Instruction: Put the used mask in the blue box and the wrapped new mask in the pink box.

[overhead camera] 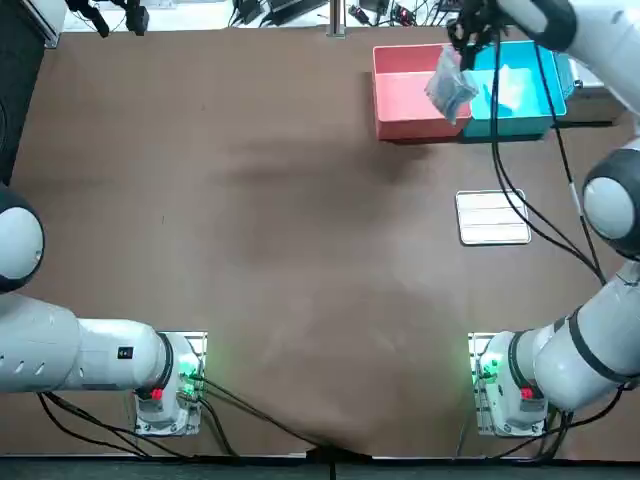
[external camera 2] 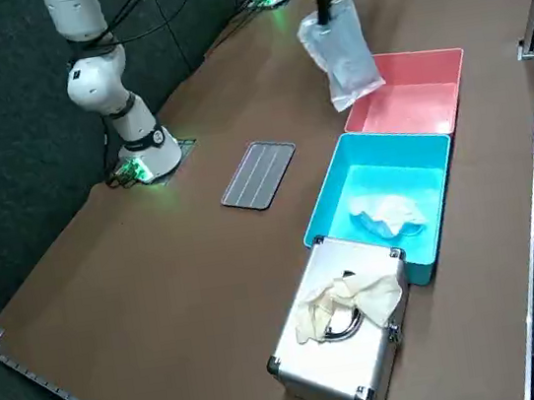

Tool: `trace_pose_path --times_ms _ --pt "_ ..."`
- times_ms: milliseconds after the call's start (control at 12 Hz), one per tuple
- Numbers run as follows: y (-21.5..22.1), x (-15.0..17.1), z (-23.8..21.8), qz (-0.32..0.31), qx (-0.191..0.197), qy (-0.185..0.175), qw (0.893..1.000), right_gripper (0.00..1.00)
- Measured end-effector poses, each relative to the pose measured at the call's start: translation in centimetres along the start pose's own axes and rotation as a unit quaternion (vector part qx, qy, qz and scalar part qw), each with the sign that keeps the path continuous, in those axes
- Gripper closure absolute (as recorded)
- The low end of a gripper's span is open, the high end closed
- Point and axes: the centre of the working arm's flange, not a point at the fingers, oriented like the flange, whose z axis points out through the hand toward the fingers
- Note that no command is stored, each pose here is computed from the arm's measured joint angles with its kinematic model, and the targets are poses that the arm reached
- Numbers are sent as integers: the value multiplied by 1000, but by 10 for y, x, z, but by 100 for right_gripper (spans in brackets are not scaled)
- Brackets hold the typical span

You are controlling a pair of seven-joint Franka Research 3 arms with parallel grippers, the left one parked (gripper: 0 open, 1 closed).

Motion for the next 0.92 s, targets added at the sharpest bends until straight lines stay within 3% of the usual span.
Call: trace_pose_path --times_ms 500,917 --pt "-87 41 41 43 18 35 998 99" --pt "-97 59 63 86 11 35 996 99"
